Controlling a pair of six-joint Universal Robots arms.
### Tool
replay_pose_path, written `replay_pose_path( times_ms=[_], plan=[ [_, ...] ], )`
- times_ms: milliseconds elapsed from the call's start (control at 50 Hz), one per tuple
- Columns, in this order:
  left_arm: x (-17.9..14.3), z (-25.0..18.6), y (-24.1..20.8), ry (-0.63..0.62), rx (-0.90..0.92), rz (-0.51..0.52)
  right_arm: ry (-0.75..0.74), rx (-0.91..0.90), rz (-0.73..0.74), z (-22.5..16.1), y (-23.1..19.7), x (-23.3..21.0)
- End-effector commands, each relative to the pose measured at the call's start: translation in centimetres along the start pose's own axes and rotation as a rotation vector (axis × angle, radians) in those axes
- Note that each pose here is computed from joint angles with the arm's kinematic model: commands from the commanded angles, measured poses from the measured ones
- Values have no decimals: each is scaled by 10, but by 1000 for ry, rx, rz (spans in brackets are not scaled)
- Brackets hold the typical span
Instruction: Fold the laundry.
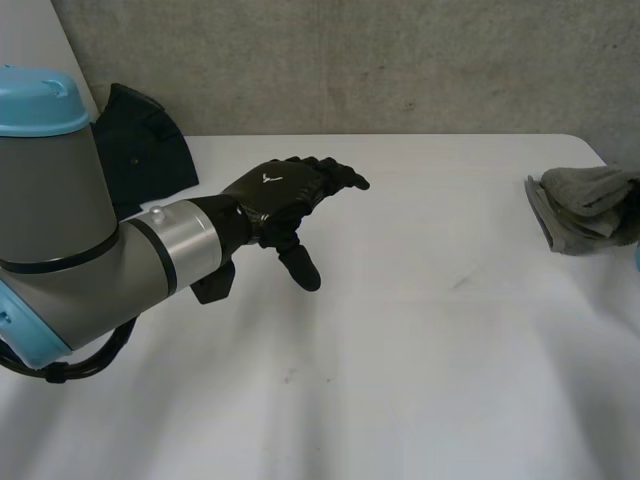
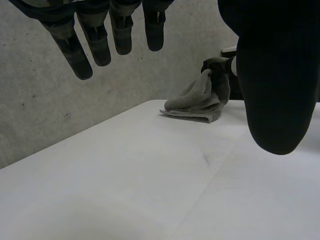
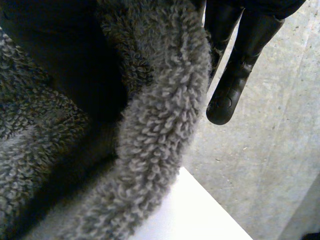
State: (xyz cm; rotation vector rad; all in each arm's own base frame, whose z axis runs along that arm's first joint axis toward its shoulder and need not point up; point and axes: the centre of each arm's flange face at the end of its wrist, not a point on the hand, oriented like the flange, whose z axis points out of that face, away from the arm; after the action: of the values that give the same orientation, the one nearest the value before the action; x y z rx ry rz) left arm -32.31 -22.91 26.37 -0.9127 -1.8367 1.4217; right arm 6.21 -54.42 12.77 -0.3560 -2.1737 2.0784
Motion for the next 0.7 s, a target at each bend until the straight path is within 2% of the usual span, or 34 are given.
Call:
replay_pose_path(
  times_ms=[20, 140, 200, 300, 320, 380, 400, 460, 540, 600, 680, 700],
  plan=[
    [2, 1, 0, -9, 2, 3, -71, -27, -24, 1, 2, 2],
    [2, 0, -1, -13, 4, 5, -93, -123, -45, -2, -9, 21],
    [2, -1, -2, -13, 10, 8, -67, -172, -134, -6, -17, 35],
    [3, -3, -5, -12, 18, 13, -41, -212, -444, -15, -35, 43],
    [3, -3, -6, -12, 20, 14, -33, -205, -571, -18, -45, 43],
    [4, -5, -9, -12, 28, 20, -26, -212, -761, -23, -55, 44],
    [3, -5, -10, -14, 31, 22, -19, -214, -875, -26, -62, 46],
    [3, -7, -13, -17, 40, 26, 11, -184, -1035, -34, -88, 45],
    [1, -9, -18, -30, 58, 36, 98, -46, -1042, -41, -137, 41],
    [-7, -10, -27, -71, 107, 59, 108, 38, -1013, -49, -157, 27],
    [-39, -9, -42, -196, 208, 96, -28, 153, -875, -85, -169, -38],
    [-48, -9, -45, -226, 228, 105, -105, 172, -805, -102, -168, -61]
  ],
)
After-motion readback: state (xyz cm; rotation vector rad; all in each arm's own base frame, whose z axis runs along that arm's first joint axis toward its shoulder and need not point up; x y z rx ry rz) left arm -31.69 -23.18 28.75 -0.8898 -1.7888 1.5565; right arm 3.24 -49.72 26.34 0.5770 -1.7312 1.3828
